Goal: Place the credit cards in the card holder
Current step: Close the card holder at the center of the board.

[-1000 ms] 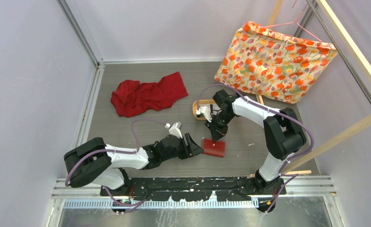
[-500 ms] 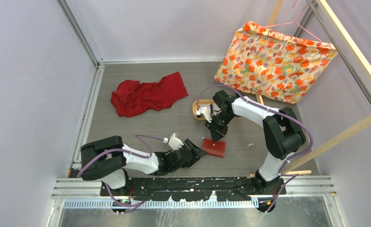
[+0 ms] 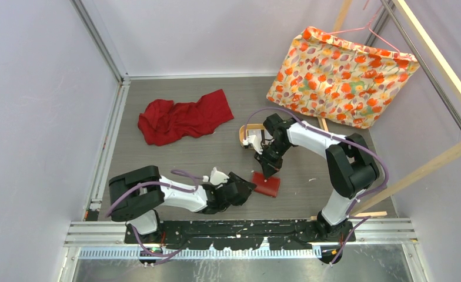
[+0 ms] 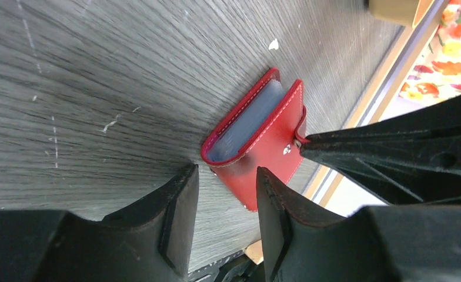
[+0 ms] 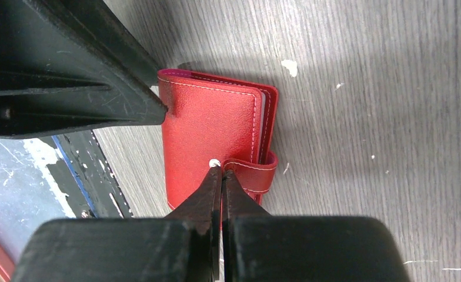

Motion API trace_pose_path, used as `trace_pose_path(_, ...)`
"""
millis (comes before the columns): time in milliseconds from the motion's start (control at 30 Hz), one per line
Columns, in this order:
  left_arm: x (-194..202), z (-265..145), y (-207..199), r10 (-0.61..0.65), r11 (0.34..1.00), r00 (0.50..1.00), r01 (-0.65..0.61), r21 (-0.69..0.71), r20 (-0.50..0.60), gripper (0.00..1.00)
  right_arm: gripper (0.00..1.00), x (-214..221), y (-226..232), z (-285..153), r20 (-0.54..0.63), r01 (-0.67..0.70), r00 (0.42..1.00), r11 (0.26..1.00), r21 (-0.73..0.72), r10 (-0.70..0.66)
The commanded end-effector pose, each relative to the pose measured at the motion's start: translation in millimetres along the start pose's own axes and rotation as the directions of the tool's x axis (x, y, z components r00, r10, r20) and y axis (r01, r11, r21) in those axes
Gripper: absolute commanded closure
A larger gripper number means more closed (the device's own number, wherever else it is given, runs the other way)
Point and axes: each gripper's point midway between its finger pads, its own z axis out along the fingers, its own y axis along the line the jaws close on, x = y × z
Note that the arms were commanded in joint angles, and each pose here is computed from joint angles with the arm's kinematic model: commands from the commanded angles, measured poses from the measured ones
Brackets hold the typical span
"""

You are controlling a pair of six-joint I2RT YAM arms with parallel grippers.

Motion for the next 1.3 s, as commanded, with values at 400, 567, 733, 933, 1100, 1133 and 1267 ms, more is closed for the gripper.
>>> trace_pose_path(400, 7.0, 11.6, -5.5, -0.06, 0.998, 0.998, 0.061, -0.035, 0.026, 0.55, 0.99, -0.2, 8.7, 1.2, 0.001, 0.024, 1.0, 0.999, 0.036, -0.024)
trace_pose_path(567, 6.0, 15.7, -5.1, -0.088, 0.995, 0.995, 0.09, -0.036, 0.043, 0.56, 0.99, -2.1, 10.6, 2.4, 0.006, 0.017, 1.0, 0.999, 0.043, -0.017)
trace_pose_path(733, 5.0, 22.8, 5.1, -0.108, 0.992, 0.992, 0.112, -0.065, 0.062, 0.69, 0.99, -3.6, 11.4, 3.6, 0.001, 0.013, 1.0, 0.999, 0.046, -0.013)
trace_pose_path(933, -1.3, 24.8, 21.7, -0.109, 0.985, 0.989, 0.12, -0.12, 0.095, 0.75, 0.99, -9.5, 15.0, -3.9, 0.03, 0.022, 0.999, 0.998, 0.055, -0.024)
trace_pose_path(1100, -5.5, 24.0, 25.5, -0.108, 0.984, 0.988, 0.122, -0.128, 0.112, 0.76, 0.99, -6.4, 18.4, -4.9, 0.028, 0.027, 0.999, 0.998, 0.05, -0.029)
trace_pose_path(1133, -5.3, 24.0, 24.7, -0.108, 0.985, 0.988, 0.122, -0.126, 0.112, 0.76, 0.99, -4.4, 18.1, -4.5, 0.019, 0.028, 0.999, 0.998, 0.05, -0.029)
trace_pose_path(1267, -5.3, 24.9, 25.2, -0.106, 0.985, 0.988, 0.121, -0.126, 0.114, 0.76, 0.99, 2.8, 17.6, -3.8, -0.002, 0.032, 0.999, 0.998, 0.058, -0.032)
